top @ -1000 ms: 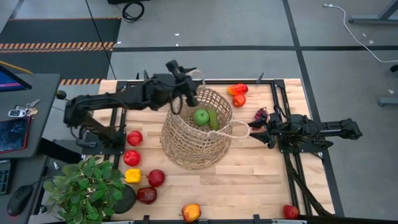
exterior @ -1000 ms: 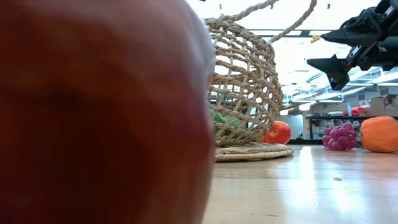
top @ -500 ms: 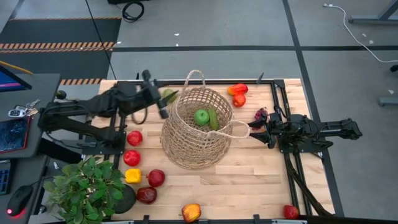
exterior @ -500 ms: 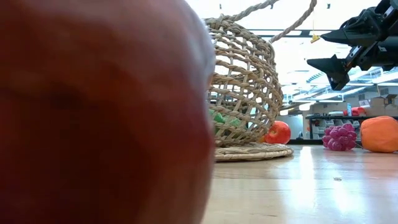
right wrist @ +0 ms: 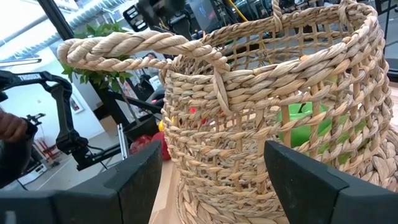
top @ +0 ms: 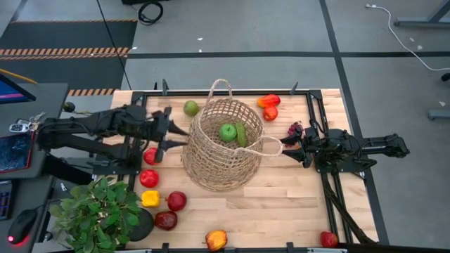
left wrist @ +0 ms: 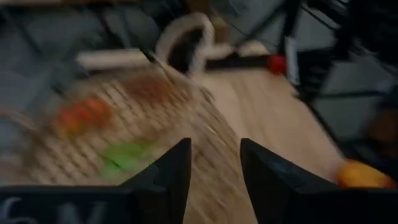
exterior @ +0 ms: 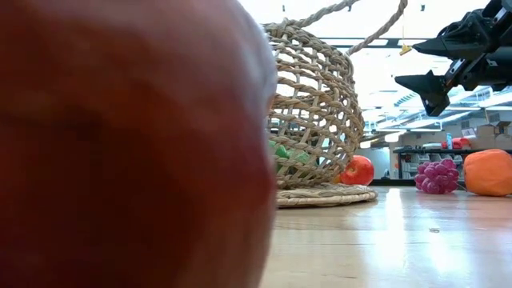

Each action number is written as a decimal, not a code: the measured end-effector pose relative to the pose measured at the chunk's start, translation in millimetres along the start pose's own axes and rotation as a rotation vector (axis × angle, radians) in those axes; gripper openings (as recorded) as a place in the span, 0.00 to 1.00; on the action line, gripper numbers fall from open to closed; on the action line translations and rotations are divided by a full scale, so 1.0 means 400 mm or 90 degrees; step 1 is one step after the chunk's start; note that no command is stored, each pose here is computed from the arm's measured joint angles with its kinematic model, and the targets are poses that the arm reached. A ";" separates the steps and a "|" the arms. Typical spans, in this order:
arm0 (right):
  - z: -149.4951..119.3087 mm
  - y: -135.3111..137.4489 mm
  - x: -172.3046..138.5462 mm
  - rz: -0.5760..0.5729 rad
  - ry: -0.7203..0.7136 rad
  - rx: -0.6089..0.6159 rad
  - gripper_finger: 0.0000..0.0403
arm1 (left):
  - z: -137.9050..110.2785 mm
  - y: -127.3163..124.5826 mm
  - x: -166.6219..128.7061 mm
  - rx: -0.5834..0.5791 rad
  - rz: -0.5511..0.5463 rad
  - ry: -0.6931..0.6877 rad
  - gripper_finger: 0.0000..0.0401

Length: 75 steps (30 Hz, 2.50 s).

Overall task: Build produce basket
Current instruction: Put the red apple into the basket

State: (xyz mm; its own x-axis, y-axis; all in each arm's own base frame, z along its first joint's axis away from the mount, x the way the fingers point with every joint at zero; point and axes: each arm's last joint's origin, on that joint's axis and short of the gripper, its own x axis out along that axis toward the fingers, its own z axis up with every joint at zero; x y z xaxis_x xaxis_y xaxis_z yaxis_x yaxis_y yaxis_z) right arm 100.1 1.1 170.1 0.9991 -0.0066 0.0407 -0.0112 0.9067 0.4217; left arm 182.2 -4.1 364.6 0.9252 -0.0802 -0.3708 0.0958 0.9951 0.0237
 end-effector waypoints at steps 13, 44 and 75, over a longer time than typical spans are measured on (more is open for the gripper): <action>0.000 0.000 0.000 0.000 -0.001 0.000 0.71 | -0.154 -0.047 0.057 -0.219 0.016 0.477 0.33; 0.000 0.000 0.000 0.000 0.000 0.000 0.71 | -0.371 -0.024 0.075 -0.278 0.301 0.859 0.94; 0.000 0.000 0.000 0.000 0.000 0.000 0.71 | -0.459 0.026 0.109 -0.348 0.370 0.773 0.94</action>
State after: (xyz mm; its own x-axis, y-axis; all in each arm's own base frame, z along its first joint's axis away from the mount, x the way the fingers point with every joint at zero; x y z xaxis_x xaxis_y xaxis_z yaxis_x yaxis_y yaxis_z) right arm 100.1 1.1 170.1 0.9991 -0.0069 0.0410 -0.0111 0.9067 0.4217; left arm 156.3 13.3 178.3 -0.1177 0.1554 -0.9808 -0.5827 0.7890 0.1949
